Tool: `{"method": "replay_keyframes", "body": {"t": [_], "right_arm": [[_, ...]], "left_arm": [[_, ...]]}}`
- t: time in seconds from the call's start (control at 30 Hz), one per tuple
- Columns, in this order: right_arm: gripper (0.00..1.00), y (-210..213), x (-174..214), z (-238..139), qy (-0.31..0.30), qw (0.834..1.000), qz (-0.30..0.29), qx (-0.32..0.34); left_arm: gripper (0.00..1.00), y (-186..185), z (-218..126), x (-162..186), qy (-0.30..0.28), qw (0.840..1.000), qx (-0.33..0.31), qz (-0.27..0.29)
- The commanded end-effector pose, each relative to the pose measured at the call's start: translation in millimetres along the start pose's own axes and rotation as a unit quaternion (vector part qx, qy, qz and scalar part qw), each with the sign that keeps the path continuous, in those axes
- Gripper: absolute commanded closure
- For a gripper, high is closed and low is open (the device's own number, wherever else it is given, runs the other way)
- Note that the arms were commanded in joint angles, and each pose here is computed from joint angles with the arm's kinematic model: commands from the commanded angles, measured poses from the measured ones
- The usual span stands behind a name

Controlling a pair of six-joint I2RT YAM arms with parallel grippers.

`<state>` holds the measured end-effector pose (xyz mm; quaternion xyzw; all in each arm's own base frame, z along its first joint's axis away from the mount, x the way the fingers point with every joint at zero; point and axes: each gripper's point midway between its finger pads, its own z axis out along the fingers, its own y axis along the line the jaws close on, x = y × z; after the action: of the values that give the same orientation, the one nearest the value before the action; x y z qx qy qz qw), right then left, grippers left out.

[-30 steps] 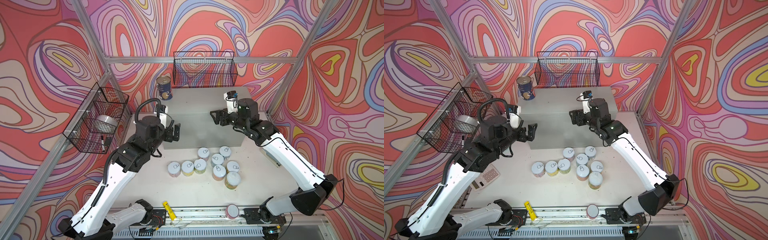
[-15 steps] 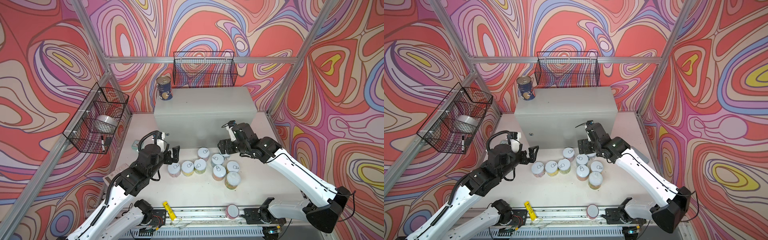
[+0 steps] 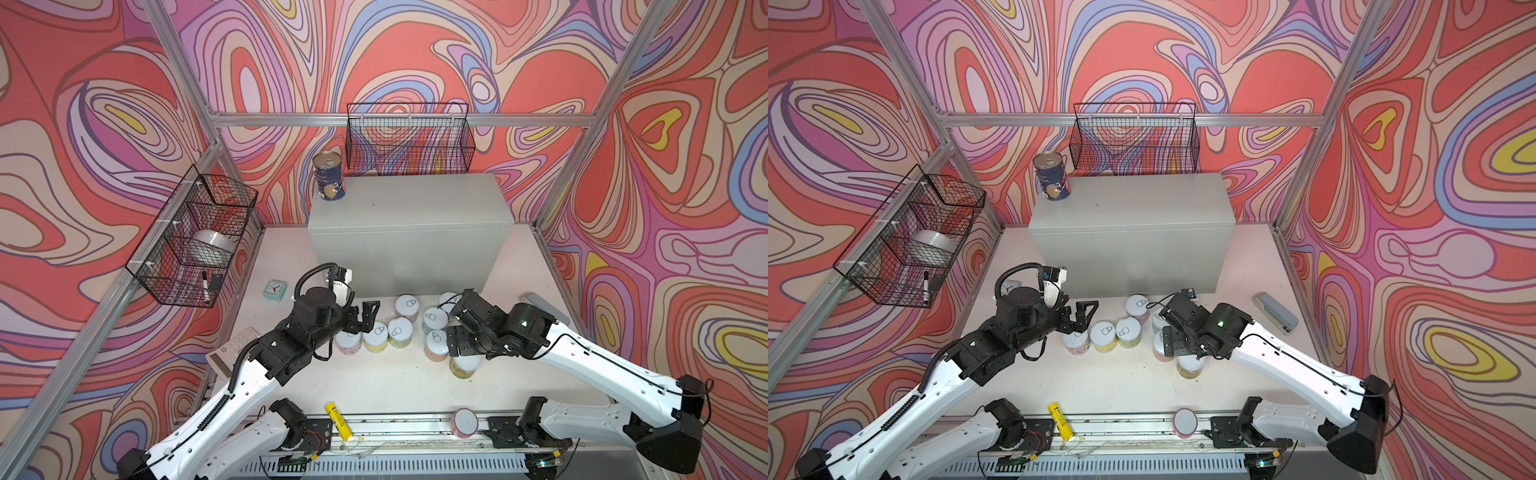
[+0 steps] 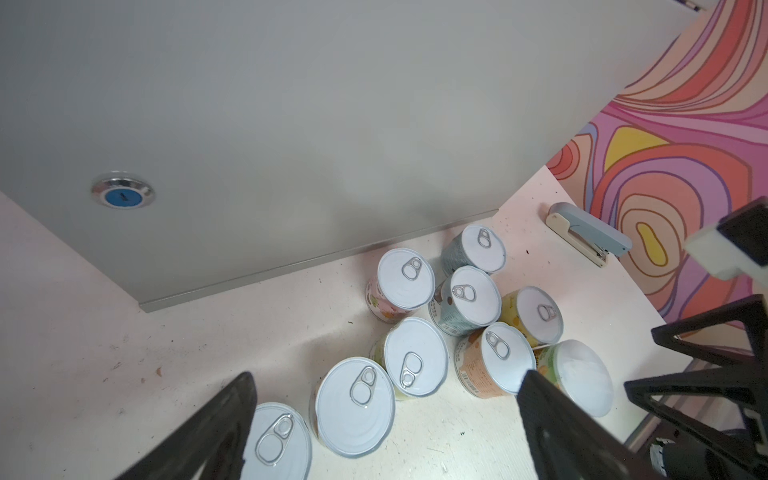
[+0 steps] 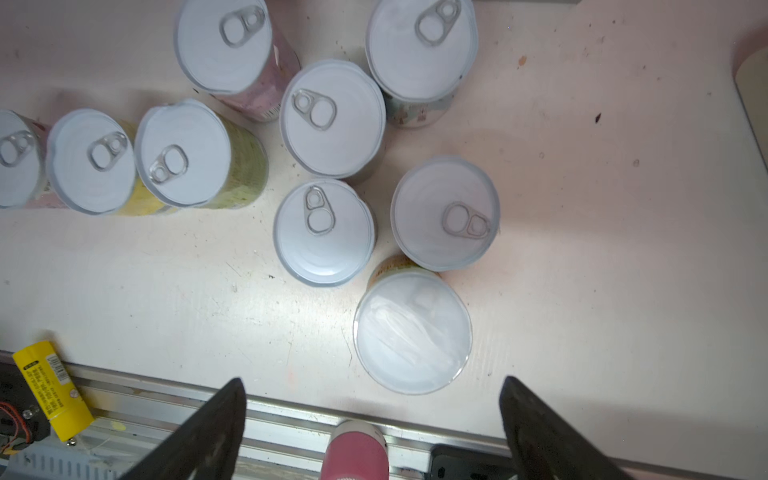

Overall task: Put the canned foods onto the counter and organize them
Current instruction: 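Close the right gripper on the tall green-and-orange can nearest it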

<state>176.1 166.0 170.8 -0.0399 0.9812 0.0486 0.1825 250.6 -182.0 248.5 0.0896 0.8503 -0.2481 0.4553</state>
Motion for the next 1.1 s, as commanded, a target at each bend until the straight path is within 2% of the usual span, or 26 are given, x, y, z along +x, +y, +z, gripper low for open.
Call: {"method": "replay_keyframes", "body": {"t": [0.0, 0.2, 0.47, 0.8, 1.07], "right_arm": [[0.02, -9.4, 18.7, 13.1, 0.027, 0.999, 0.020, 0.032], [0.02, -18.7, 43.3, 39.6, 0.042, 0.997, 0.059, 0.028], [0.04, -29.1, 40.9, 47.0, -0.039, 0.991, 0.127, -0.026], [0.04, -23.1, 36.1, 68.8, -0.056, 0.991, 0.115, -0.026], [0.07, -28.7, 44.8, 95.2, -0.048, 0.994, 0.103, 0.001]], "left_arm": [[0.00, -4.5, 2.1, 1.9, -0.006, 1.000, 0.003, 0.005], [0.01, -3.1, 4.2, 10.9, -0.004, 1.000, -0.005, 0.004], [0.01, -0.8, 2.2, 8.6, -0.012, 1.000, -0.011, 0.010], [0.02, 0.2, 7.8, 11.2, -0.007, 1.000, -0.015, 0.016], [0.02, 3.6, 8.2, 10.5, -0.012, 0.999, -0.024, 0.026]]}}
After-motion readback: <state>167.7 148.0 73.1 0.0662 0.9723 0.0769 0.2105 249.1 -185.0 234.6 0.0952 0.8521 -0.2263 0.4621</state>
